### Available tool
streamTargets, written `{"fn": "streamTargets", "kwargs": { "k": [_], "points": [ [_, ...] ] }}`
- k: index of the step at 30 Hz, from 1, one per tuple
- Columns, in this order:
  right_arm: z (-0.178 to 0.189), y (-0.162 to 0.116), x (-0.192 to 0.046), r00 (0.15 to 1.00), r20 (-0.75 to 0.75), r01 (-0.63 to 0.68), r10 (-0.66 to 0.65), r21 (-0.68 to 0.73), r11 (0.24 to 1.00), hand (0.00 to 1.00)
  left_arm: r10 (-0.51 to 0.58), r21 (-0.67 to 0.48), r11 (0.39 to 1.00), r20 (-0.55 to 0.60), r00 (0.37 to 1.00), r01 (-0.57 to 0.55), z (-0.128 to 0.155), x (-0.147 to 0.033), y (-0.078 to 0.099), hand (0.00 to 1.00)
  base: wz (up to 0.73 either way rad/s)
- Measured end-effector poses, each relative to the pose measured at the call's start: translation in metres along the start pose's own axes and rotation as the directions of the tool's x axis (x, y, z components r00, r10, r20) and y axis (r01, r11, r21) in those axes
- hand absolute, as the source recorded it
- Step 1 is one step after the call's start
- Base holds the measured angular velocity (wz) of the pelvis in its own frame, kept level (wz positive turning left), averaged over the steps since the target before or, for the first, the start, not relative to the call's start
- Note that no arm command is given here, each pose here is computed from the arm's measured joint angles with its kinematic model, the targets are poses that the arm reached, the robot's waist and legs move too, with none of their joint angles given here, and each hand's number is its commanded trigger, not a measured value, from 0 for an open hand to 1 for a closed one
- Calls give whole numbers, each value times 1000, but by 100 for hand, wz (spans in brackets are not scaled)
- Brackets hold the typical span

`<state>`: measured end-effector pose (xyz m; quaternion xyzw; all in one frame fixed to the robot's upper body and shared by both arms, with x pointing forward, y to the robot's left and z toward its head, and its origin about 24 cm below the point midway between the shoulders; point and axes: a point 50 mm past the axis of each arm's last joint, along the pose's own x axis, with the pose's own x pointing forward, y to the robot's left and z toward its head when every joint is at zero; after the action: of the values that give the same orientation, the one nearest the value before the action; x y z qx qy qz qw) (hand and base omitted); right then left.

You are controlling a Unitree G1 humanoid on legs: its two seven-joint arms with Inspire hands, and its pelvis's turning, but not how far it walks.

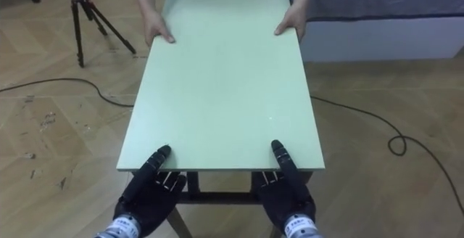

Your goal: Move table with human

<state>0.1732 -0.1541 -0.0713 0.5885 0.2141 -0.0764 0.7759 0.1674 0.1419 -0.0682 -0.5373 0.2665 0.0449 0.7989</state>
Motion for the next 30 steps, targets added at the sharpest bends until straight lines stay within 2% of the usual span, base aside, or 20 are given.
{"fn": "streamTargets", "kwargs": {
  "k": [11,30],
  "points": [
    [6,12,-4,995,31,-95,96,-30,995,100,-76,-9,997,14,997,76,-1,-4,-8,100,0],
    [2,6,-15,995,29,-101,100,11,995,100,-115,71,991,29,993,112,0,-7,-6,100,0]
  ]
}}
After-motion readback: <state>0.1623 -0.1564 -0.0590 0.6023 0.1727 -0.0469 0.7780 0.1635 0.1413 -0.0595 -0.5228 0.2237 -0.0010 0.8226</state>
